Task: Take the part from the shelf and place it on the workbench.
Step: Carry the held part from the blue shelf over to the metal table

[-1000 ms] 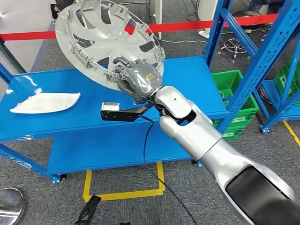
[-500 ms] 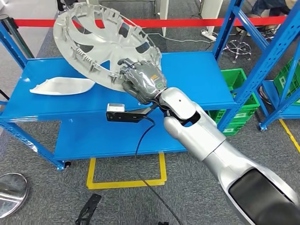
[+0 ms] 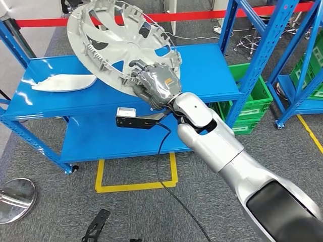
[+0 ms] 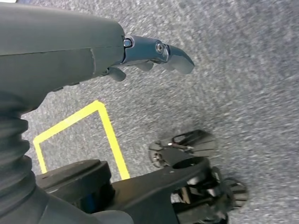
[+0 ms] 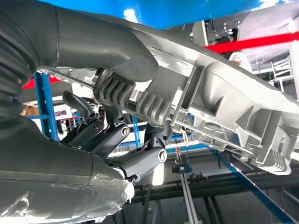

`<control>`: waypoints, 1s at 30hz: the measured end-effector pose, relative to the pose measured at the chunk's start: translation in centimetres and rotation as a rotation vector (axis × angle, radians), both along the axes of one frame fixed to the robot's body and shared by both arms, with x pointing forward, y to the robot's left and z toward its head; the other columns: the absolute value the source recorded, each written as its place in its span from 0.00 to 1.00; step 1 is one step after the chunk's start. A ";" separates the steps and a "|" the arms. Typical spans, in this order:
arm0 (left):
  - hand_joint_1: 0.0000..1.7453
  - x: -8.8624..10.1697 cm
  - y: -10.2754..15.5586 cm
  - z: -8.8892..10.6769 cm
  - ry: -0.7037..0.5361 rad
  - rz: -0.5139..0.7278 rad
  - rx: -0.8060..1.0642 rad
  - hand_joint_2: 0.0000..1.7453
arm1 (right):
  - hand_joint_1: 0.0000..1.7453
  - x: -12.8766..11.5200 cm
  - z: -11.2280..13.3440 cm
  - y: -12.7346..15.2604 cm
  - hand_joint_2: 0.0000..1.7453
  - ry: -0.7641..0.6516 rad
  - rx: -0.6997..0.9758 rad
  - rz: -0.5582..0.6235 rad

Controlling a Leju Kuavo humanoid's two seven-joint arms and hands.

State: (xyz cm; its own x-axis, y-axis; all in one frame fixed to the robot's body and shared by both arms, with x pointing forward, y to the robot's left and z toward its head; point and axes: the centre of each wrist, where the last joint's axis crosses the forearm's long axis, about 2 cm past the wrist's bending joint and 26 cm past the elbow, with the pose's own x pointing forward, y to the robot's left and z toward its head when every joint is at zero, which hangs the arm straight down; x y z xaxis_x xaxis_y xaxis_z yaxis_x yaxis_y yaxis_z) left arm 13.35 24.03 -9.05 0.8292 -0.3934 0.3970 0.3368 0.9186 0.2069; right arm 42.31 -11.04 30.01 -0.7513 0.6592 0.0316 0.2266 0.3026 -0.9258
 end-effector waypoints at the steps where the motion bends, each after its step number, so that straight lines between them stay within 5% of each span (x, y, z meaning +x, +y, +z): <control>1: 0.00 0.0 0.0 0.0 -0.001 0.000 0.000 1.00 | 1.00 0.0 0.0 0.0 1.00 0.001 0.001 -0.001; 30: 0.00 -0.1 -0.1 0.0 -0.009 -0.007 -0.012 1.00 | 1.00 0.1 -0.5 -0.6 1.00 0.023 0.030 0.004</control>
State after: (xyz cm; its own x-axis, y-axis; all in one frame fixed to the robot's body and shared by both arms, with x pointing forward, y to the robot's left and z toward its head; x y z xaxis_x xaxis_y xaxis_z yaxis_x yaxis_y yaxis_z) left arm 13.28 23.95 -9.06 0.8230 -0.3940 0.4092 0.3410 0.9188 0.1989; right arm 42.46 -11.66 29.46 -0.7527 0.6548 0.0683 0.2045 0.3312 -0.9211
